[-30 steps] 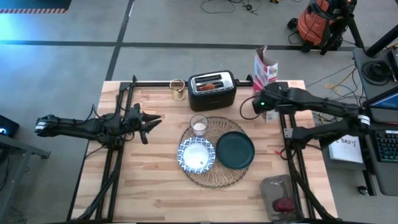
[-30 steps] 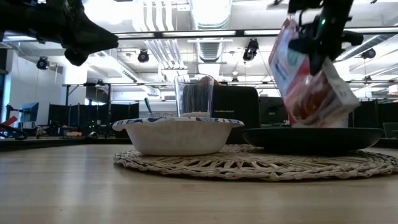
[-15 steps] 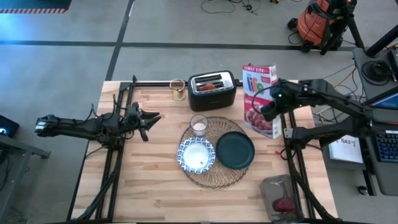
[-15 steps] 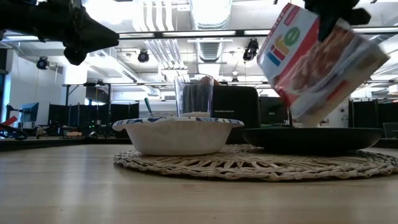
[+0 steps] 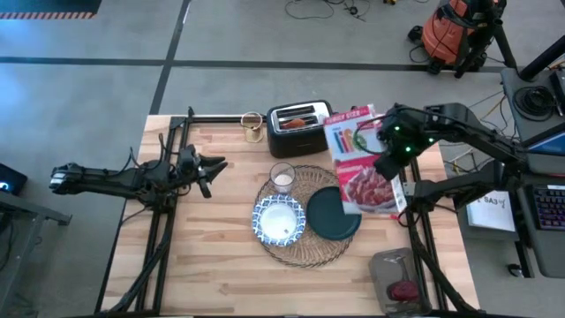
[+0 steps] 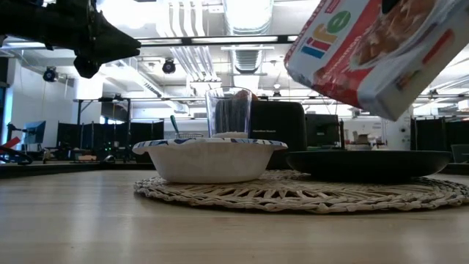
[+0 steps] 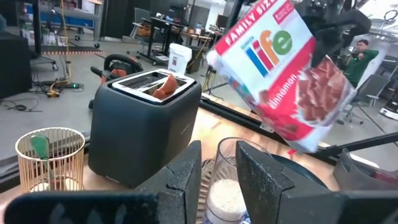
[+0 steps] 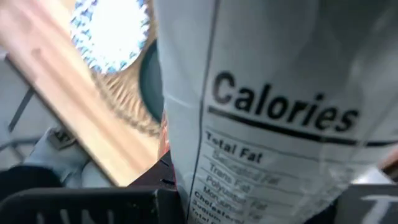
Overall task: Arrange a breakfast setting
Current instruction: Pour the cereal into the white and blue bowl
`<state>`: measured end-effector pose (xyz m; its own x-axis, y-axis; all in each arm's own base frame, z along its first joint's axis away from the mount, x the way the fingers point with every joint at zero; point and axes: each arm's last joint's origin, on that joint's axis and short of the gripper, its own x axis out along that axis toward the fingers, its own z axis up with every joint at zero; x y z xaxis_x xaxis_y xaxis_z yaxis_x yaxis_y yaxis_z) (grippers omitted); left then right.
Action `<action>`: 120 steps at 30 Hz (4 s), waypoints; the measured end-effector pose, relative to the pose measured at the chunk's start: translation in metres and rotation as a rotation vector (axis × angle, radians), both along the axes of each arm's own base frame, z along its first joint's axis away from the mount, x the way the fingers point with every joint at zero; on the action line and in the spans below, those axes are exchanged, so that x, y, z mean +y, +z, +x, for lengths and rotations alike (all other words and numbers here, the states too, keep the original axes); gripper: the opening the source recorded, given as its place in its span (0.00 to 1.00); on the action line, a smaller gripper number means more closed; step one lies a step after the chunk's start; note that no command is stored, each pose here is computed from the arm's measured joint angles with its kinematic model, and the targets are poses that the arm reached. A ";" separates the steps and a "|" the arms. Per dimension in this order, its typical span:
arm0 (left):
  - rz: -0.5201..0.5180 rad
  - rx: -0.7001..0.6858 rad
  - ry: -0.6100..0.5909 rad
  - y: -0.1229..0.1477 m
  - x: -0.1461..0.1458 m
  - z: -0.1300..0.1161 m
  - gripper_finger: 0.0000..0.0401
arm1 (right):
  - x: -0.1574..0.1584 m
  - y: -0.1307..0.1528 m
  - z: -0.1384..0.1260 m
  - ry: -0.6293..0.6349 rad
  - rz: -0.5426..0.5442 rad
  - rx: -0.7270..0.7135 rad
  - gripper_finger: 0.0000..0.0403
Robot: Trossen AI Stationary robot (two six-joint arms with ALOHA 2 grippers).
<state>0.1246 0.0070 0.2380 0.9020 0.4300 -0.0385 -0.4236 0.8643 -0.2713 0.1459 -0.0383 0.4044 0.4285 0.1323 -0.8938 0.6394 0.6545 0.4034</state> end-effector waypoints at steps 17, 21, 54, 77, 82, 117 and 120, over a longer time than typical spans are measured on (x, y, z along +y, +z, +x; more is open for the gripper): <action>0.026 0.040 0.041 -0.003 0.001 -0.001 0.21 | 0.055 -0.011 0.046 0.290 0.230 0.113 0.20; 0.022 0.035 0.041 -0.002 0.001 -0.001 0.21 | 0.074 -0.012 0.051 0.319 0.255 0.145 0.20; 0.009 0.091 0.044 -0.008 0.001 -0.002 0.21 | 0.132 -0.008 0.182 0.297 0.568 0.218 0.20; 0.076 0.142 0.037 -0.007 0.001 -0.003 0.21 | 0.065 -0.027 0.221 0.003 0.913 0.347 0.20; 0.077 0.155 0.037 -0.008 0.001 -0.003 0.21 | 0.053 -0.033 0.226 -0.019 0.953 0.353 0.20; 0.078 0.161 0.037 -0.009 0.001 -0.003 0.21 | 0.059 -0.033 0.227 -0.005 0.946 0.356 0.19; 0.078 0.161 0.037 -0.009 0.001 -0.003 0.21 | 0.061 -0.033 0.226 0.000 0.943 0.358 0.19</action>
<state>0.1213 0.0083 0.2290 0.8705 0.4698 -0.1464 -0.4878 0.8631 -0.1306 0.3723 0.0224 0.3709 0.1555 0.8518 -0.5002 0.8245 0.1670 0.5407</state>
